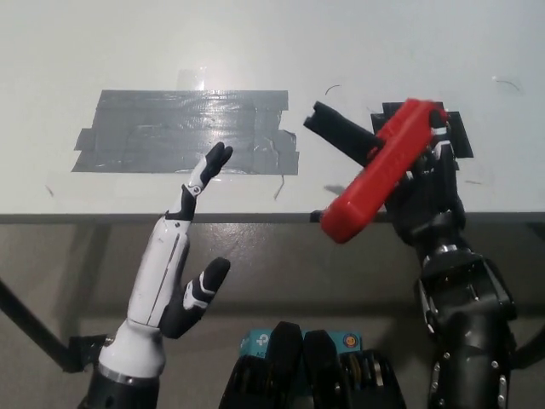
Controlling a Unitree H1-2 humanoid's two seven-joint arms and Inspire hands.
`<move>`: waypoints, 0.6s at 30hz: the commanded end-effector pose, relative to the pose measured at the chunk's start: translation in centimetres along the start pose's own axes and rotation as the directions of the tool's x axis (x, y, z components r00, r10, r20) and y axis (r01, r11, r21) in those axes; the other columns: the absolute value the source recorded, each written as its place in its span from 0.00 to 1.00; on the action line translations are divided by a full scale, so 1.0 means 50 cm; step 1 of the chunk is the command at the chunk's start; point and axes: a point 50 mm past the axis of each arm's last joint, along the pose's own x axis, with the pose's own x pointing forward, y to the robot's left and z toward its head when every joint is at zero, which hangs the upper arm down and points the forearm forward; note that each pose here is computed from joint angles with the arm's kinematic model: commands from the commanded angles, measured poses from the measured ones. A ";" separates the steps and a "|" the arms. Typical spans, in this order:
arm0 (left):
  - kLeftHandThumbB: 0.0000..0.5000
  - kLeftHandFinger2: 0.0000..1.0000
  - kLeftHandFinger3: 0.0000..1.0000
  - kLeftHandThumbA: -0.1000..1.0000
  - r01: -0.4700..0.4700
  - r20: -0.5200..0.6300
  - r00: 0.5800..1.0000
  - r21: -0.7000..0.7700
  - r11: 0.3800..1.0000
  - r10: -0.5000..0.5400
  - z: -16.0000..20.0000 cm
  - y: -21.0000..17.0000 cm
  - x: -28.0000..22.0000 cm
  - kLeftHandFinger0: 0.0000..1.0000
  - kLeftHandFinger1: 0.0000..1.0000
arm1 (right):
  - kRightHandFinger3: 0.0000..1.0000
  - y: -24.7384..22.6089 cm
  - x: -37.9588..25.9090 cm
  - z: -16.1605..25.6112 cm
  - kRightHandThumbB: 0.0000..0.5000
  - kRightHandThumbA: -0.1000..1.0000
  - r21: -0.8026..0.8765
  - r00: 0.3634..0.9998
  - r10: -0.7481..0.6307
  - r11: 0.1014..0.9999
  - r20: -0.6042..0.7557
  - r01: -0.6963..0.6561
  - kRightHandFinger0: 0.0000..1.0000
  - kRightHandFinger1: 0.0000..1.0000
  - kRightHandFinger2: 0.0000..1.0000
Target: The robot first picks the multimeter with right hand and then unfolds the black stand on the back of it using left hand
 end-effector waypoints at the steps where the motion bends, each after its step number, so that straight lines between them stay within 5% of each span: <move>1: 0.58 1.00 1.00 1.00 -0.017 0.131 0.991 -0.039 0.999 0.022 0.072 0.010 0.035 1.00 1.00 | 0.77 0.164 -0.097 0.009 0.33 0.00 0.183 0.862 0.503 0.855 -0.065 -0.485 0.00 0.35 0.84; 4: 0.60 1.00 1.00 1.00 -0.016 0.151 0.988 -0.050 0.999 0.024 0.081 0.011 0.045 1.00 1.00 | 0.55 0.172 -0.114 0.013 0.28 0.00 0.136 0.808 0.584 0.809 -0.077 -0.572 0.00 0.27 0.76; 6: 0.60 1.00 1.00 1.00 -0.019 0.156 0.987 -0.052 0.998 0.027 0.087 0.014 0.044 1.00 1.00 | 0.63 0.173 -0.119 0.011 0.26 0.00 0.128 0.791 0.605 0.795 -0.089 -0.593 0.00 0.29 0.79; 8: 0.63 1.00 1.00 1.00 -0.021 0.182 0.983 -0.043 0.999 0.028 0.101 0.018 0.050 1.00 1.00 | 0.82 0.174 -0.126 0.011 0.23 0.00 0.108 0.756 0.646 0.763 -0.104 -0.637 0.00 0.34 0.85; 14: 0.66 1.00 1.00 1.00 -0.081 0.288 0.954 -0.038 0.996 0.089 0.146 0.028 0.047 1.00 1.00 | 0.72 0.182 -0.150 0.016 0.24 0.00 0.071 0.717 0.685 0.727 -0.130 -0.683 0.00 0.36 0.83; 17: 0.70 1.00 1.00 1.00 -0.112 0.331 0.938 -0.001 0.994 0.106 0.164 0.034 0.040 1.00 1.00 | 0.77 0.180 -0.161 0.018 0.25 0.00 0.049 0.724 0.678 0.734 -0.129 -0.678 0.00 0.35 0.82; 18: 0.64 1.00 1.00 1.00 -0.135 0.358 0.925 0.006 0.991 0.124 0.181 0.041 0.040 1.00 1.00 | 0.79 0.178 -0.167 0.016 0.22 0.00 0.041 0.732 0.669 0.741 -0.128 -0.670 0.00 0.33 0.80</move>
